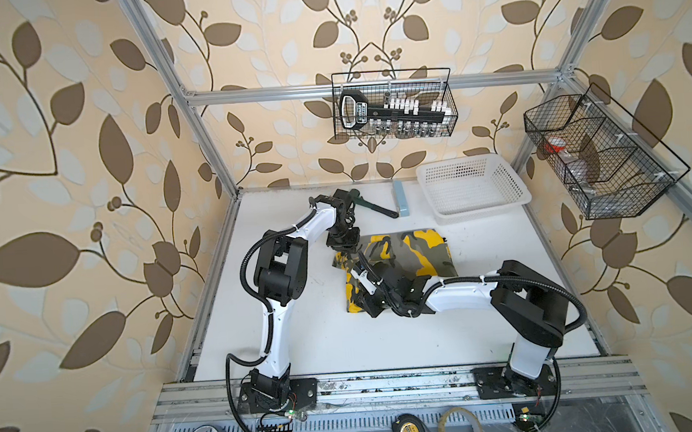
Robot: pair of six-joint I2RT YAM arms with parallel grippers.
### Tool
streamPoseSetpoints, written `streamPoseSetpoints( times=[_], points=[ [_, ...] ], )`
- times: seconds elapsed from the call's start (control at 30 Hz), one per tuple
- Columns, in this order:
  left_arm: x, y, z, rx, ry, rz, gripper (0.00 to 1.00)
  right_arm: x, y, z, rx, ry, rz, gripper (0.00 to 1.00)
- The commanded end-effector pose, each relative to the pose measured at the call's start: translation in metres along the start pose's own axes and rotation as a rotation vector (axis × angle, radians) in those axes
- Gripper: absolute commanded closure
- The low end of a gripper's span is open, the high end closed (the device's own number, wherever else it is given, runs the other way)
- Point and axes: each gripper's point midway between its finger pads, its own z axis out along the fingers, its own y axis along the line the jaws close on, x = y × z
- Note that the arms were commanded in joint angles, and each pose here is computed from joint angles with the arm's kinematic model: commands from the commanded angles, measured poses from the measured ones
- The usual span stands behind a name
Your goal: Fold and stack the trousers
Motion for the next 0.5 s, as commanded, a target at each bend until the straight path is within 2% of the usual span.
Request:
streamPoseSetpoints(
  times=[0.0,0.13,0.27,0.47],
  points=[
    [0.049,0.032,0.043,-0.094,0.192,-0.012,0.77,0.076,-0.022,0.009,0.082,0.226,-0.044,0.68],
    [0.059,0.047,0.035,-0.147,0.210,-0.030,0.77,0.081,-0.019,-0.001,0.057,0.219,-0.025,0.68],
    [0.075,0.069,0.016,-0.217,0.219,-0.095,0.77,0.056,-0.005,-0.011,0.000,0.152,-0.039,0.67],
    [0.105,0.082,-0.021,-0.269,0.195,-0.187,0.75,0.007,0.027,-0.033,-0.124,0.042,-0.079,0.53]
  ],
)
